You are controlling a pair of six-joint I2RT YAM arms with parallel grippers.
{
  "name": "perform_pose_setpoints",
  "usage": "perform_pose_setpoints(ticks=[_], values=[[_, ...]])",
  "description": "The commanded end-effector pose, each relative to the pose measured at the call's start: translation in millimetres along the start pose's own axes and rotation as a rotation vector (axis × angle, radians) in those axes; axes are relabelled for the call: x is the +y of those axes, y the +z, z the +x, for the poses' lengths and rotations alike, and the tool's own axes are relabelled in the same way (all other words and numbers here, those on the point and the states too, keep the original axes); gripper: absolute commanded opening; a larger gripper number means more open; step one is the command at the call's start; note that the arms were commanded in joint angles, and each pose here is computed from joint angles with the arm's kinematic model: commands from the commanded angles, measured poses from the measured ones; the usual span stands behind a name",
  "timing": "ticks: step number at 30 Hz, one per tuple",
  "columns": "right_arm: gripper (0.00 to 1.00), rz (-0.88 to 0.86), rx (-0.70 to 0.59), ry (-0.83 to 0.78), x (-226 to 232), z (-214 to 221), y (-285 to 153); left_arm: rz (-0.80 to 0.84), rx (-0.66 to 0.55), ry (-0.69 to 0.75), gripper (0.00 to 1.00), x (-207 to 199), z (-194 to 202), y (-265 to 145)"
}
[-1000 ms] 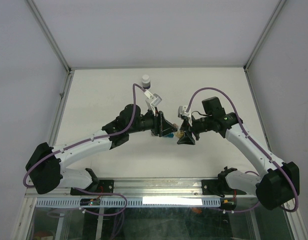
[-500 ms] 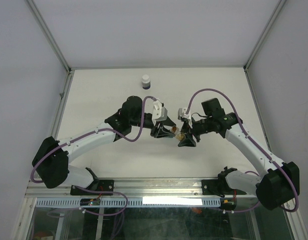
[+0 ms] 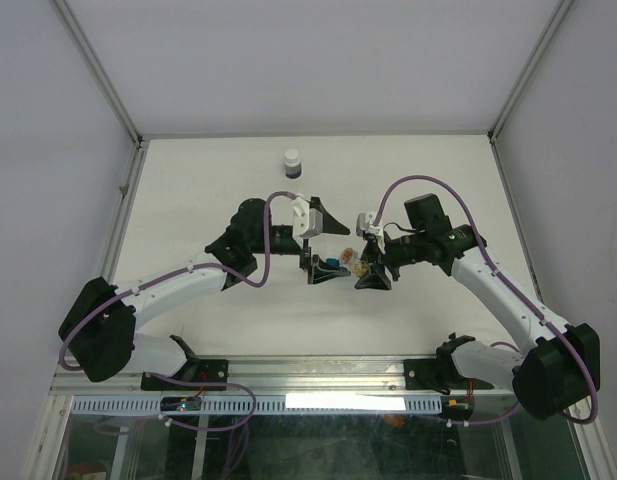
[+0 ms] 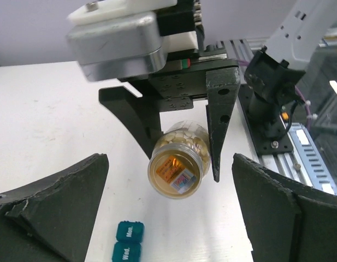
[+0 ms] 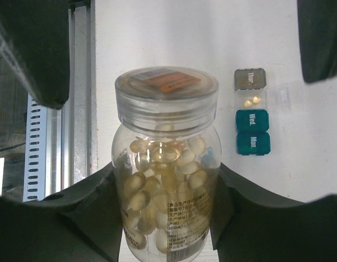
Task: Sort the pills into containers
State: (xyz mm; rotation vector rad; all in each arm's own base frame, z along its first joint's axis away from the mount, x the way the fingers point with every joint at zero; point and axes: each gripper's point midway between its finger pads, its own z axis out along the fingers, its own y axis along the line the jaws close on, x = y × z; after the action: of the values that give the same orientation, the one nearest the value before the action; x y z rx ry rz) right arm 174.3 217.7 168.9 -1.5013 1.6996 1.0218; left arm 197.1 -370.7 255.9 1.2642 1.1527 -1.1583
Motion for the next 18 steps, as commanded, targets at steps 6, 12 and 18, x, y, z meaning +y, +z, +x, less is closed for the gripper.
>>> perform_pose_setpoints(ticks=[6,12,18], values=[[0.00,0.021,-0.063,-0.075,-6,-27,-6,-0.178,-0.224,-0.240,0.99,-3,-38,-30],[0.00,0.022,-0.062,-0.074,-7,-27,-6,-0.194,-0.277,-0.512,0.91,-9,-33,-34],[0.00,0.023,-0.063,-0.075,-7,-27,-7,-0.398,-0.178,-0.623,0.82,6,-12,-30]])
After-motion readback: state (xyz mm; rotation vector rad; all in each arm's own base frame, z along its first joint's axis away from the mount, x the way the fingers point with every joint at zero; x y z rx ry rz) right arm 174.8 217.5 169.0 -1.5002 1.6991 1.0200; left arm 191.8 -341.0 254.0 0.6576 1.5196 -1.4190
